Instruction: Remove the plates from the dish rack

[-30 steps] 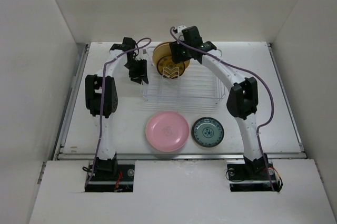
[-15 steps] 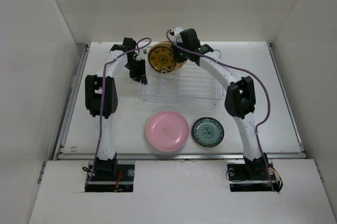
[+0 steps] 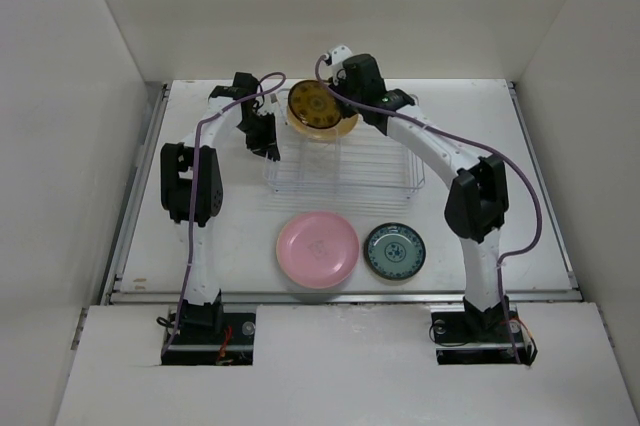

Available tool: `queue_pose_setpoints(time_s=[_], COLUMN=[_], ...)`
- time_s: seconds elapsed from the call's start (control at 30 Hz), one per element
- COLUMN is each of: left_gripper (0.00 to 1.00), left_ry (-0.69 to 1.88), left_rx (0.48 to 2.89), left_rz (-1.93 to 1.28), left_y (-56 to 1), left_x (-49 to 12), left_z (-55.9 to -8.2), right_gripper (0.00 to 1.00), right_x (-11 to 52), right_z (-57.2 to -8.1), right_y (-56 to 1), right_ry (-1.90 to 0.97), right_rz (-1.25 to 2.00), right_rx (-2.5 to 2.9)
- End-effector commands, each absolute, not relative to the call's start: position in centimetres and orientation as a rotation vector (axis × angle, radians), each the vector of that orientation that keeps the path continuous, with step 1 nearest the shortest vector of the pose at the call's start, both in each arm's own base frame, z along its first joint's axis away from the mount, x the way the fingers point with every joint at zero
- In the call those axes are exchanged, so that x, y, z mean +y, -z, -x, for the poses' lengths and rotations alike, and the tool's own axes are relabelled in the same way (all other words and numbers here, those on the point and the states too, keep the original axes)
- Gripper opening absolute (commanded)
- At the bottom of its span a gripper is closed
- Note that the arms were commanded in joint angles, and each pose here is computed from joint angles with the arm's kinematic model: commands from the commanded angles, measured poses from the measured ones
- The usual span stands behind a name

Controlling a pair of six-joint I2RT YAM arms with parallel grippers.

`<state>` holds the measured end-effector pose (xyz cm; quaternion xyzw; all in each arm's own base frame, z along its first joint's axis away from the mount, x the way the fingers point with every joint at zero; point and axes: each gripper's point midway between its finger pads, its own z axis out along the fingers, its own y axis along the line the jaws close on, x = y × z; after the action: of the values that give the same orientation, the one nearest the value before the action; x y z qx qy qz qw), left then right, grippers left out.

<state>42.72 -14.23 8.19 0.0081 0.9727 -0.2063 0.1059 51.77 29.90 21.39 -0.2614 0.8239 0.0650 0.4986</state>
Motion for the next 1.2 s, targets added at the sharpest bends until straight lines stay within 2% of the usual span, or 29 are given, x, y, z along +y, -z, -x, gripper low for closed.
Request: queue_pose_setpoints(time_s=[0.0, 0.17, 0.27, 0.3, 0.33, 0.4, 0.5, 0.53, 0.67, 0.77, 0.9, 1.0, 1.17], left_gripper=[0.00, 0.00, 0.00, 0.00, 0.00, 0.00, 0.00, 0.00, 0.00, 0.00, 0.00, 0.00, 0.00], left_ry=[0.678, 0.648, 0.630, 0.629, 0.629, 0.629, 0.612, 0.596, 0.566, 0.567, 0.567, 0.580, 0.580], left_rx=[2.890, 2.890, 2.891, 2.881, 2.881, 2.881, 2.878, 2.879, 2.870, 2.861, 2.861, 2.870, 2.860], left_rz=[0.128, 0.106, 0.109, 0.092, 0.092, 0.092, 0.061, 0.063, 0.052, 0.049, 0.049, 0.050, 0.047], left_y=[-9.1, -9.3, -9.2, -9.6, -9.6, -9.6, -9.5, -9.4, -9.5, -9.9, -10.0, -10.1, -10.2], left_x=[-14.6, -14.2, -14.0, -14.0, -14.0, -14.0, -13.8, -13.6, -13.3, -13.3, -13.3, -13.3, -13.3], left_z=[-42.4, -42.3, -42.3, -42.4, -42.4, -42.4, -42.4, -42.4, -42.8, -42.8, -42.6, -41.9, -41.9], right_gripper=[0.00, 0.00, 0.00, 0.00, 0.00, 0.00, 0.00, 0.00, 0.00, 0.00, 0.00, 0.00, 0.00], right_x=[29.9, 29.2, 27.2, 26.3, 25.3, 24.3, 23.0, 22.1, 20.7, 18.4, 16.8, 15.2, 13.9], right_z=[-51.1, -49.0, -45.7, -44.1, -42.2, -39.3, -33.0, -30.2, -21.7, -18.4, -16.2, -16.7, -16.8], right_y=[-23.9, -27.5, -30.0, -28.4, -30.5, -30.2, -26.5, -22.9, -19.5, -16.4, -14.3, -13.0, -11.3], right_ry=[-0.145, -0.213, -0.322, -0.377, -0.432, -0.563, -0.696, -0.720, -0.978, -1.027, -1.009, -0.914, -0.841], right_rz=[0.601, 0.528, 0.410, 0.403, 0.371, 0.302, 0.280, 0.258, 0.167, 0.014, -0.182, -0.358, -0.446], right_rx=[1.960, 1.952, 2.023, 2.103, 2.088, 2.156, 2.330, 2.478, 2.657, 2.772, 2.792, 2.775, 2.789])
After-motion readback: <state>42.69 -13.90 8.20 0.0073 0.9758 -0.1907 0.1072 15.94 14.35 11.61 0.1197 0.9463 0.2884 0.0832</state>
